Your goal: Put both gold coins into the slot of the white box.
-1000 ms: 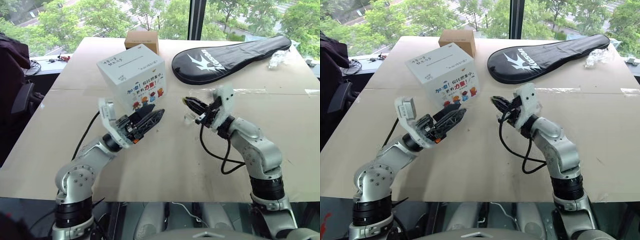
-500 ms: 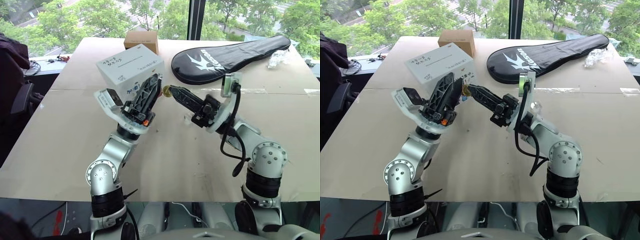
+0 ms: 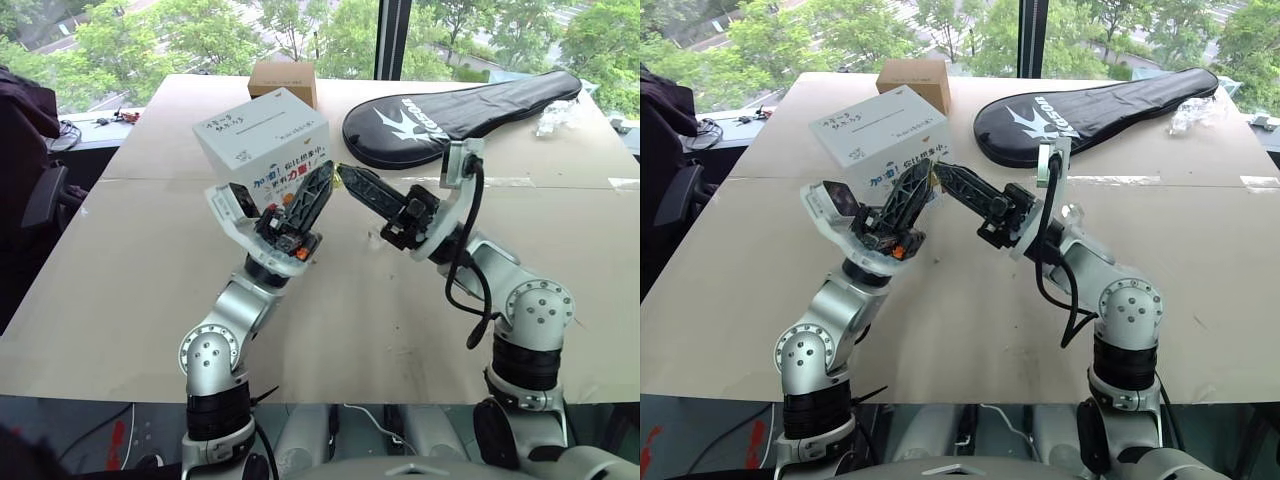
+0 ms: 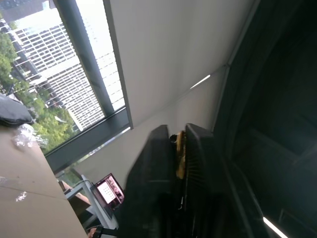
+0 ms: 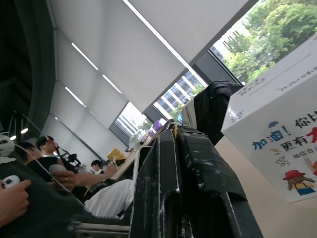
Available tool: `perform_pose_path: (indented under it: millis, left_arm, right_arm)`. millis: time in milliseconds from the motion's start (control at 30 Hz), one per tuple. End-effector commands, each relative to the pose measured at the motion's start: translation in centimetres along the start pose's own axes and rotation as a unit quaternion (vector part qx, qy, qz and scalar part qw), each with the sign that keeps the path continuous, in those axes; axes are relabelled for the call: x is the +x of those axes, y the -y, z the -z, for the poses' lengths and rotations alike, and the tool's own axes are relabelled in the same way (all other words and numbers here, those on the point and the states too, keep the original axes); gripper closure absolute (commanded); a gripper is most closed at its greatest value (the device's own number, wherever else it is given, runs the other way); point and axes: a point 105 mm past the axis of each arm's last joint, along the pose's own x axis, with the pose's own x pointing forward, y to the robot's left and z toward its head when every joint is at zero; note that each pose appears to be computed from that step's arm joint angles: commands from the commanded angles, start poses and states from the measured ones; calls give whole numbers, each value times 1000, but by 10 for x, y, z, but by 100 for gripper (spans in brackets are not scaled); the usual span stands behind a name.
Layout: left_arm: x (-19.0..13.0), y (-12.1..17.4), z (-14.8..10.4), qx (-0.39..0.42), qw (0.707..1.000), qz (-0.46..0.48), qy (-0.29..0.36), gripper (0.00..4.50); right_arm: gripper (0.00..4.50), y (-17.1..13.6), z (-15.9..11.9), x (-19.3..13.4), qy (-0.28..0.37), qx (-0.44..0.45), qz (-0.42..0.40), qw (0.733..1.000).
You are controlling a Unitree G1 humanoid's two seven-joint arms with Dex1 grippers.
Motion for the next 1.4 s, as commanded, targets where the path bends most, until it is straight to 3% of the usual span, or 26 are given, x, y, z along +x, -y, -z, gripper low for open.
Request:
perform_pose_path:
  millis: [33,233,367,433,533,600,667,800,900,1133,1333,1400]
  left_arm:
    - [0,11,1,2,1000,25,-5,442]
    - [-3,9,1,4,1000,25,-6,442]
    - [-5,-4,-11,65,998,-7,-8,450]
    - [0,-2,-32,146,989,-20,-28,450]
    - [18,6,-80,320,943,-56,-76,450]
    - [32,12,-90,396,908,-65,-121,450]
    - [50,23,-103,492,852,-61,-168,450]
    - [70,21,-125,567,795,-71,-202,450]
    - [66,-6,-138,596,754,-108,-254,450]
    - [51,-52,-148,578,741,-161,-302,450]
    - [46,-65,-157,572,735,-168,-322,450]
    - [43,-72,-165,582,719,-183,-333,450]
  right_arm:
    - [450,-15,-8,3,13,-10,-29,999]
    - [450,-10,-7,4,7,-35,-15,999]
    - [265,4,-17,1,34,-59,32,997]
    - [179,21,-25,-12,24,-136,79,987]
    - [179,27,-26,-33,-53,-289,81,952]
    - [179,22,-27,-35,-76,-344,56,934]
    - [179,19,-27,-35,-114,-411,34,904]
    - [179,12,-36,-27,-135,-446,17,885]
    - [179,2,-40,-18,-132,-447,8,885]
    - [179,8,-36,-23,-130,-441,22,888]
    - [179,10,-36,-27,-116,-431,34,894]
    - [179,11,-35,-27,-116,-431,34,894]
